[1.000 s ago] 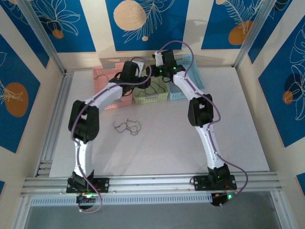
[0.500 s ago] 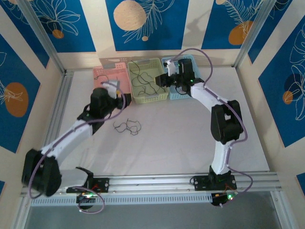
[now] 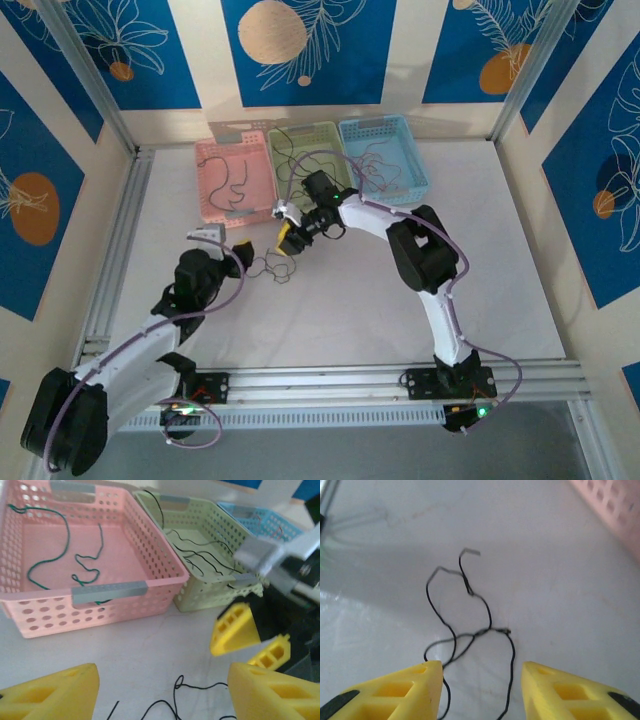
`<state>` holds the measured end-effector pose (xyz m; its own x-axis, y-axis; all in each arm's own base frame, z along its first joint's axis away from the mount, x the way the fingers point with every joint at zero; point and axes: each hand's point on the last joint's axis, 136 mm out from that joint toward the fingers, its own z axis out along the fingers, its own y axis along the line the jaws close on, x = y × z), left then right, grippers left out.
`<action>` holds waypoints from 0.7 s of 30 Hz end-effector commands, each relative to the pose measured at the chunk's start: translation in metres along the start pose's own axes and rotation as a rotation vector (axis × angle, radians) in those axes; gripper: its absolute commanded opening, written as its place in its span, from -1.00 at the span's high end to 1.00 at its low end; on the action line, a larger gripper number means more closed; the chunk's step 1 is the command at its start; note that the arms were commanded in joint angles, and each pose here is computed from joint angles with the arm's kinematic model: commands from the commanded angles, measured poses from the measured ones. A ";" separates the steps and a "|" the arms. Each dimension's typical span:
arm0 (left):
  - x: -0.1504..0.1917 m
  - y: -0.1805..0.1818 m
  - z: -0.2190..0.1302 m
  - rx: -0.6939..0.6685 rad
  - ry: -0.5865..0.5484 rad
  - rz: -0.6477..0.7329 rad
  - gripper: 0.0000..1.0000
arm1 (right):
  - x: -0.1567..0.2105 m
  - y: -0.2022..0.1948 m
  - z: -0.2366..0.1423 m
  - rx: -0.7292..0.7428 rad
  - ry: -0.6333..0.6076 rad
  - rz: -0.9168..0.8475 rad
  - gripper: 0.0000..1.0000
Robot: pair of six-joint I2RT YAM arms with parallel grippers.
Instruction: Untangle the cables
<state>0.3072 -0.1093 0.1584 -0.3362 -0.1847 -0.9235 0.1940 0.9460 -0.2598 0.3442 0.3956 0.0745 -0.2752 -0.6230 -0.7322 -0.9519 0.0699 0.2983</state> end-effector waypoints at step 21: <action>-0.006 0.016 -0.006 -0.056 -0.098 -0.028 -0.43 | 0.042 -0.003 0.009 -0.039 0.215 0.070 0.12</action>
<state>0.3043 -0.0965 0.1549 -0.2843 -0.2067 -0.9362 0.1470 0.9556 -0.2556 0.3427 0.3746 0.0386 -0.3129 -0.7490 -0.5840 -0.9304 0.1183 0.3468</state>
